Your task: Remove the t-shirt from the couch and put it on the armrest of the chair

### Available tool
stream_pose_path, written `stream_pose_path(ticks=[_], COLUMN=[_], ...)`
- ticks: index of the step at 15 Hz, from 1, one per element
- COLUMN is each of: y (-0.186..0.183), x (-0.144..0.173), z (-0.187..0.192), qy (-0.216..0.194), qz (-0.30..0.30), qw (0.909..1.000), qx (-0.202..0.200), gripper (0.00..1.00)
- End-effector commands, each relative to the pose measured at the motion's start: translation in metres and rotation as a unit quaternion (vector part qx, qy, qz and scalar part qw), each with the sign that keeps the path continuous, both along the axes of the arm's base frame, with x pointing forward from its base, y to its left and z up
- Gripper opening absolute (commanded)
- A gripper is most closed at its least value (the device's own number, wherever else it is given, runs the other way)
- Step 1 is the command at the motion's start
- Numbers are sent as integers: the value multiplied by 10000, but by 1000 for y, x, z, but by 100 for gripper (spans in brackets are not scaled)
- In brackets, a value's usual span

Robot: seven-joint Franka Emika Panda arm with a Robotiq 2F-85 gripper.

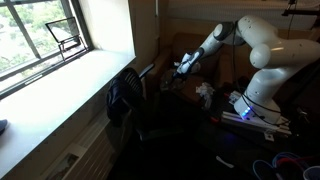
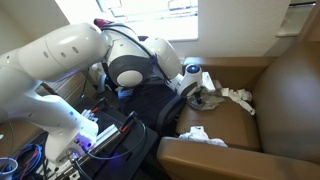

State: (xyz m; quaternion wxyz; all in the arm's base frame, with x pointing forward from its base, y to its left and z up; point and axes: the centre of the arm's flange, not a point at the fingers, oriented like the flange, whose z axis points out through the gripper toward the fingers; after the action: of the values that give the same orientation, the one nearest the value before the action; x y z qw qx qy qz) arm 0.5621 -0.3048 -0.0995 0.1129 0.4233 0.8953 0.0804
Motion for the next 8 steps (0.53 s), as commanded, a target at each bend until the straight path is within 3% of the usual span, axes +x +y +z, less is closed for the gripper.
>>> stream_pose_path(ticks=[1, 5, 6, 8], y=[-1, -13, -6, -11], x=[0, -4, -7, -10], z=[0, -19, -8, -13], qy=[7, 425, 193, 317], qz=[3, -15, 13, 11], qw=[10000, 9985, 9997, 9990], qx=[8, -354, -145, -316], gripper=[100, 100, 100, 100])
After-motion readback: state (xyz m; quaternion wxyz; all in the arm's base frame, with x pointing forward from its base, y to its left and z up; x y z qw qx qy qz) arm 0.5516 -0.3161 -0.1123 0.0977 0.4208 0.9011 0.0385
